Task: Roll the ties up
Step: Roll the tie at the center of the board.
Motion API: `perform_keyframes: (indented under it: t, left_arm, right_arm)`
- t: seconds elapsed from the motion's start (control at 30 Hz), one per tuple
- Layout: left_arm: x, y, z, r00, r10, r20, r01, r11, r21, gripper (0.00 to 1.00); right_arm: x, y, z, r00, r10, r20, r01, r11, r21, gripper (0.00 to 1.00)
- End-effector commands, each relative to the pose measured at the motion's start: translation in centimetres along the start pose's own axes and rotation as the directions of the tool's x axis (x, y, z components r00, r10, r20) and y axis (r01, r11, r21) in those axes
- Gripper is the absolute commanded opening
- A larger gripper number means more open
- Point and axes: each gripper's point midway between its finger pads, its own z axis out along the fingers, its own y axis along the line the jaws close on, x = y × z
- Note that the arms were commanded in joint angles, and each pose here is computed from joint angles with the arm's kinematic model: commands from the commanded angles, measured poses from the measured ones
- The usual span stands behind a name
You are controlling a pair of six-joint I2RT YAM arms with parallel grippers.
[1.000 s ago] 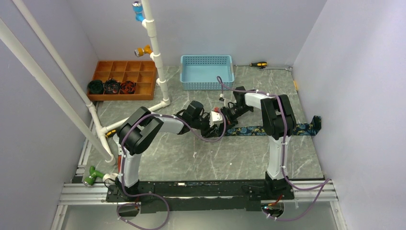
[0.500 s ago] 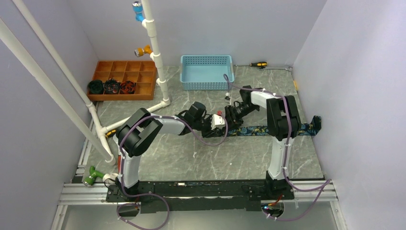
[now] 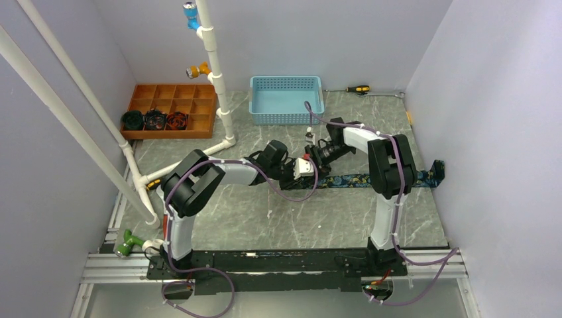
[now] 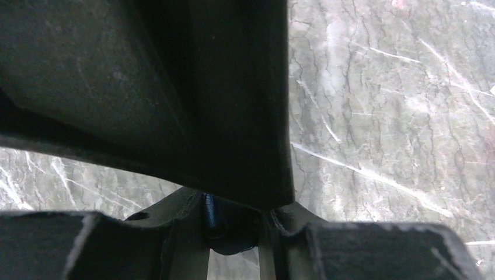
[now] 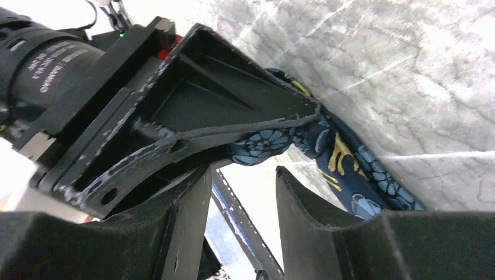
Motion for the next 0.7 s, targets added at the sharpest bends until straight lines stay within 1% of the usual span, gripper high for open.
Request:
perform_keyframes:
  t: [0.0, 0.07, 0.13, 0.17, 0.2, 0.23, 0.27, 0.3, 0.37, 0.4, 0.5, 0.67]
  left_arm:
    - [6.6, -2.4, -0.6, 0.971, -0.099, -0.216, 0.107, 0.994, 0.024, 0.32]
    - [6.6, -2.5, -0.6, 0.971, -0.099, -0.218, 0.108, 0.994, 0.028, 0.32]
    - [6.7, -2.5, -0.6, 0.971, -0.1, -0.219, 0.109, 0.994, 0.03, 0.33]
    - [6.6, -2.5, -0.6, 0.971, -0.098, -0.216, 0.107, 0.994, 0.031, 0.33]
    - [6.6, -2.6, -0.6, 0.972, -0.097, -0.216, 0.106, 0.994, 0.033, 0.33]
    - [6.6, -2.6, -0.6, 0.972, -0.095, -0.217, 0.105, 0.994, 0.034, 0.33]
    - [6.7, -2.6, -0.6, 0.972, -0.094, -0.216, 0.104, 0.994, 0.034, 0.33]
    - [6.7, -2.6, -0.6, 0.971, -0.095, -0.218, 0.105, 0.994, 0.034, 0.33]
    - [6.7, -2.5, -0.6, 0.971, -0.096, -0.217, 0.105, 0.994, 0.033, 0.33]
    - [6.7, -2.6, -0.6, 0.971, -0.097, -0.218, 0.107, 0.994, 0.033, 0.33]
    - [6.8, -2.8, -0.6, 0.97, -0.105, -0.218, 0.116, 0.993, 0.037, 0.33]
    - [6.7, -2.6, -0.5, 0.97, -0.11, -0.217, 0.119, 0.992, 0.03, 0.33]
  right_arm:
    - [-1.3, -0.5, 1.0, 1.0, -0.015, 0.011, 0.015, 1.0, 0.021, 0.46]
    - [-1.5, -1.0, 1.3, 1.0, -0.002, 0.014, 0.002, 0.999, 0.034, 0.44]
    - [-1.7, -1.4, 1.4, 1.0, 0.007, 0.026, -0.008, 0.999, 0.043, 0.4]
    - [-1.9, -1.4, 1.4, 0.999, 0.006, 0.036, -0.007, 0.999, 0.045, 0.35]
    - [-2.0, -1.4, 1.4, 0.999, 0.005, 0.04, -0.007, 0.999, 0.043, 0.28]
    - [-2.0, -1.5, 1.4, 0.999, 0.004, 0.043, -0.006, 0.999, 0.043, 0.25]
    - [-2.0, -1.5, 1.4, 0.999, 0.004, 0.044, -0.006, 0.999, 0.04, 0.25]
    - [-2.0, -1.5, 1.4, 0.999, 0.006, 0.047, -0.007, 0.999, 0.032, 0.27]
    - [-2.3, -1.0, 1.0, 0.997, 0.035, 0.071, -0.036, 0.999, 0.001, 0.35]
    - [-2.5, -0.7, 0.6, 0.995, 0.035, 0.094, -0.034, 0.999, -0.012, 0.37]
    - [-2.7, -0.3, 0.1, 0.99, 0.032, 0.138, -0.029, 0.999, -0.026, 0.39]
    - [-2.5, -0.1, 0.4, 0.987, 0.057, 0.152, -0.049, 0.997, -0.055, 0.4]
